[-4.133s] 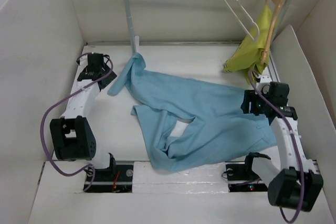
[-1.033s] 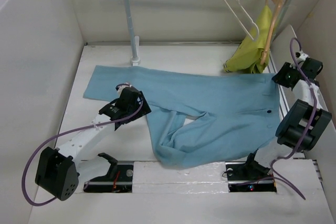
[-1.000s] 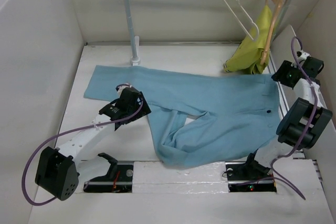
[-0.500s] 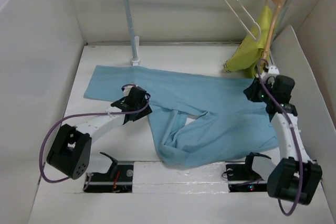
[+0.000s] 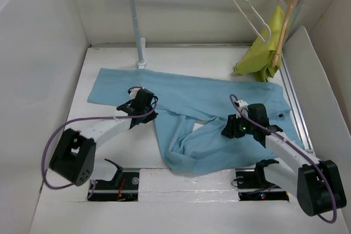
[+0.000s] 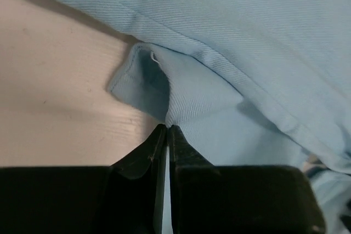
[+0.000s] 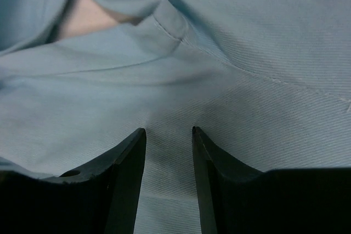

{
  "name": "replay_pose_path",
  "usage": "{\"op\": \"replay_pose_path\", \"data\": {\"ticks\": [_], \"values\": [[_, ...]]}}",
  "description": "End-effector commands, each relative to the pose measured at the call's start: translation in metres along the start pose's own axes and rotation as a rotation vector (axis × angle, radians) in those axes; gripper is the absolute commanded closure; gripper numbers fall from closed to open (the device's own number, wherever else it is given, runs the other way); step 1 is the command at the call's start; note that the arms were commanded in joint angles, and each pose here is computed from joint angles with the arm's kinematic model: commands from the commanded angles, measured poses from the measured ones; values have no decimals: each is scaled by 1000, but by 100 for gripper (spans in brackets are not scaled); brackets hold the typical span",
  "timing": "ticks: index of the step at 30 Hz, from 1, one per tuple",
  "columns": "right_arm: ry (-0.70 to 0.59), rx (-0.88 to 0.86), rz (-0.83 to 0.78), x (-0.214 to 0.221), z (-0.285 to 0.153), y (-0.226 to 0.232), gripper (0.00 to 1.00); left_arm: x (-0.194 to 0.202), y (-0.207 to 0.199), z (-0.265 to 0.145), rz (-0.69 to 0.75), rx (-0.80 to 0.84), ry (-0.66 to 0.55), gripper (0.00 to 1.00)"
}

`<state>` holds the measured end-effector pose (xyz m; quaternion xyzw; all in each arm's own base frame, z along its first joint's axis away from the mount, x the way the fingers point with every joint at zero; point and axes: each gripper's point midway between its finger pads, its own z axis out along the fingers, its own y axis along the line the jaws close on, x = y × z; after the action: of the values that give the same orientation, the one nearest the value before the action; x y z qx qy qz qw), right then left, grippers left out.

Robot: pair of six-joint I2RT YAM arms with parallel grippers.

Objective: Place the trousers on the hanger
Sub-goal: Fold the trousers at the center of the board.

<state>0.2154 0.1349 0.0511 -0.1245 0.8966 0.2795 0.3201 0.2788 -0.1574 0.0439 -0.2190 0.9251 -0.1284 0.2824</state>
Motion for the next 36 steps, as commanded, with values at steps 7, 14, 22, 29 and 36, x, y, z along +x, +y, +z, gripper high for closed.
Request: {"op": "replay_pose_path", "data": {"ticks": [7, 14, 22, 29, 36], "values": [[-17, 52, -56, -24, 7, -19, 54, -88, -7, -170, -247, 134, -334, 100], [15, 75, -96, -22, 5, -32, 53, -87, 67, -227, -454, 73, -501, 100], [39, 56, -75, -19, 6, -43, 53, -126, 79, -238, -443, -70, -685, 100], [21, 77, -96, -27, -16, -43, 46, -156, 106, -295, -567, -75, -915, 100], [4, 135, -71, -39, -43, -45, 30, -186, 64, -332, -535, 93, -943, 100]]}}
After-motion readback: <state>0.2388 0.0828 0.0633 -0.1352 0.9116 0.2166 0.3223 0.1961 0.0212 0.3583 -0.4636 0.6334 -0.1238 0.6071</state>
